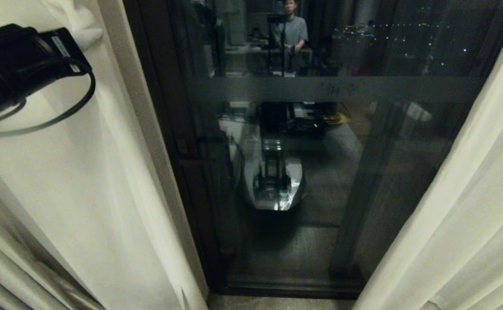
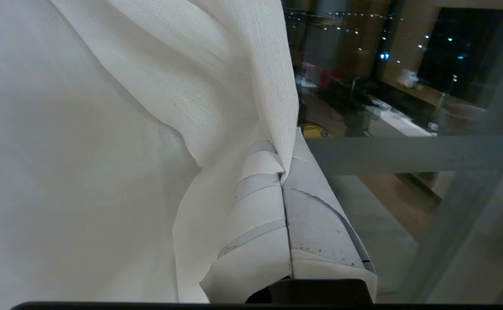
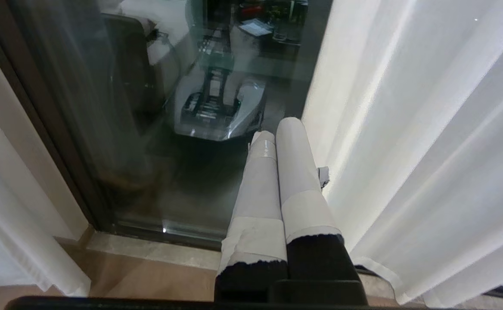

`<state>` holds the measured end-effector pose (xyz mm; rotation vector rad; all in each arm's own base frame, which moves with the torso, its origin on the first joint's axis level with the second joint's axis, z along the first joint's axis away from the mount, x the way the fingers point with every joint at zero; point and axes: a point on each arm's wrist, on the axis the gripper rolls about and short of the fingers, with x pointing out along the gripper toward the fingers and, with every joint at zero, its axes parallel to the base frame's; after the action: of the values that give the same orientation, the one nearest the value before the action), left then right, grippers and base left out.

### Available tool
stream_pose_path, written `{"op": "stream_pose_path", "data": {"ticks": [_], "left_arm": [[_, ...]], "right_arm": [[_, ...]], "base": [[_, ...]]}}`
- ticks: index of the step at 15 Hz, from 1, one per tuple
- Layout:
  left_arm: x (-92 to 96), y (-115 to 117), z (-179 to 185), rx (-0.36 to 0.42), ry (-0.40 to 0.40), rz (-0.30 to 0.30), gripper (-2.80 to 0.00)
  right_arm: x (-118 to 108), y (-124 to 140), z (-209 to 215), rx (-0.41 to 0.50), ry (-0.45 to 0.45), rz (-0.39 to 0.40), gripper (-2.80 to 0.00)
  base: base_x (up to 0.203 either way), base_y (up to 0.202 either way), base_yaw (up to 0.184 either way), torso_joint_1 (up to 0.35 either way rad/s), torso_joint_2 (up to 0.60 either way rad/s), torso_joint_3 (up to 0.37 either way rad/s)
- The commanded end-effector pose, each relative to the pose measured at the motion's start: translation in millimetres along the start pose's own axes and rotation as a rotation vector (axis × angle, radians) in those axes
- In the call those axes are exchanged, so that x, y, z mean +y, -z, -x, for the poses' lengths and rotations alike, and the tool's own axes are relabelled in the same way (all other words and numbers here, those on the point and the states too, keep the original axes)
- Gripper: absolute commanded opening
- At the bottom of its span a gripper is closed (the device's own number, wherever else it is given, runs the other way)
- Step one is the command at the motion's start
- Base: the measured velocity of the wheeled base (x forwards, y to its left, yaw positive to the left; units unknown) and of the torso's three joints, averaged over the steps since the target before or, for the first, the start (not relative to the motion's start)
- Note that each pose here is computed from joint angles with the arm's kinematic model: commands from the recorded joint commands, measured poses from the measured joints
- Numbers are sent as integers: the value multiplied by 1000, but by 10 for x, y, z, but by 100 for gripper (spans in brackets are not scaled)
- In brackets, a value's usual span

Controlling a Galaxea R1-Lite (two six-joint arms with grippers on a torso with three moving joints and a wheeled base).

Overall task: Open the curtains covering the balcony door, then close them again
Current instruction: Close the inner curtains on both sides

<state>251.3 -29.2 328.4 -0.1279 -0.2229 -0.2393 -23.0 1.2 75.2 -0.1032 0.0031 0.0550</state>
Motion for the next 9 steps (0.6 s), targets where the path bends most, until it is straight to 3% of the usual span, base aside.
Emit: {"op": "stream_pose_path", "data": {"ticks": [1, 3, 9], "left_arm": [[1, 16, -16, 3, 2, 2, -280], [-3, 12, -17, 2, 3, 2, -280], [-20, 8, -14, 0, 9, 3, -280]], "right_arm": [[0, 0, -1, 2, -1, 1, -280], [0, 0, -1, 2, -1, 1, -280], [0, 0, -1, 2, -1, 1, -280]], "base": [[0, 0, 0, 0, 0, 0], [0, -39, 6, 0, 1, -1], [0, -181, 4, 1, 1, 3]]}}
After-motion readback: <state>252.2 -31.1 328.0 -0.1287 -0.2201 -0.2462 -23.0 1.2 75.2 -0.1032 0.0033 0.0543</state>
